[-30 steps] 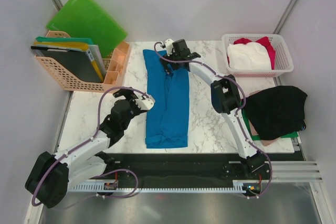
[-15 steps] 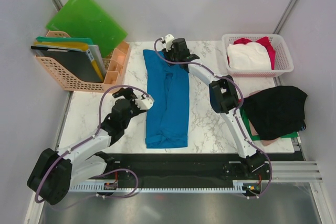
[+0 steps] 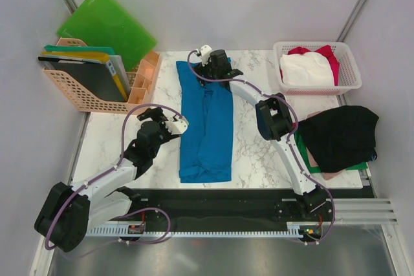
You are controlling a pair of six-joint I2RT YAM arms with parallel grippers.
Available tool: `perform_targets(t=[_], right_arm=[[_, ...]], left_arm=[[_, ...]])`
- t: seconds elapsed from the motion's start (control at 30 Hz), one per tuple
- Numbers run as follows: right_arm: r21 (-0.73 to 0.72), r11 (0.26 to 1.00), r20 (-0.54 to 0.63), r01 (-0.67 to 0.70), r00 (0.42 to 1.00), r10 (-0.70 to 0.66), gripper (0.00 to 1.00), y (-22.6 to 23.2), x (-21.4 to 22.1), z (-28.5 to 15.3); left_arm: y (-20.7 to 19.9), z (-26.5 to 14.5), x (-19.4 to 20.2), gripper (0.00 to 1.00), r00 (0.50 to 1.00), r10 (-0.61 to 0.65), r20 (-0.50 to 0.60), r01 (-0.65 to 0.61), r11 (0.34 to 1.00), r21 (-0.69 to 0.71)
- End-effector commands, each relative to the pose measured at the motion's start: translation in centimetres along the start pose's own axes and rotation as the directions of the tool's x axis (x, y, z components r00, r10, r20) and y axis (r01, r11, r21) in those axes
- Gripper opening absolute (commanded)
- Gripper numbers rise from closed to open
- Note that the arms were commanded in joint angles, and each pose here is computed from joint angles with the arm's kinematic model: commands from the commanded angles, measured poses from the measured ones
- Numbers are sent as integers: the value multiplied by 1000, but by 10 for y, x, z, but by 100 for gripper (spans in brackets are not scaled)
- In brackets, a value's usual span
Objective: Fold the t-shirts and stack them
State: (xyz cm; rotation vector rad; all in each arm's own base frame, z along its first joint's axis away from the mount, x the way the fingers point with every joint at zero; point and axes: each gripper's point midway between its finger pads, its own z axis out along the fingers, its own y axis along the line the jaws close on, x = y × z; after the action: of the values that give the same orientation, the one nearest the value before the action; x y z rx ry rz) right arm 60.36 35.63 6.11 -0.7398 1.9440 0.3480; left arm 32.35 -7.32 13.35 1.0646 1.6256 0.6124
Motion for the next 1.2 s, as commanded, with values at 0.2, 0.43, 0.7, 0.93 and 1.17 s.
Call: perform_targets(t=[0.2, 0.43, 0.7, 0.93, 1.17], right_arm=[[-9, 1000, 32, 14, 999, -14, 0, 10, -4, 8], [3, 999, 44, 46, 998, -46, 9, 11, -10, 1], [18, 998, 25, 64, 998, -65, 90, 12, -3, 1], [15, 998, 26, 61, 998, -61, 0, 15, 3, 3], [19, 995, 38, 96, 995, -97, 1, 20, -7, -1]], left_arm=[[19, 2, -12, 100, 1000, 7, 26, -6, 999, -35], [16, 2, -11, 100, 1000, 1, 23, -1, 1000, -23], [16, 3, -10, 100, 1000, 2, 19, -1, 1000, -20], [12, 4, -9, 100, 1000, 5, 14, -5, 1000, -6], [12, 6, -10, 100, 1000, 4, 14, -4, 1000, 2]])
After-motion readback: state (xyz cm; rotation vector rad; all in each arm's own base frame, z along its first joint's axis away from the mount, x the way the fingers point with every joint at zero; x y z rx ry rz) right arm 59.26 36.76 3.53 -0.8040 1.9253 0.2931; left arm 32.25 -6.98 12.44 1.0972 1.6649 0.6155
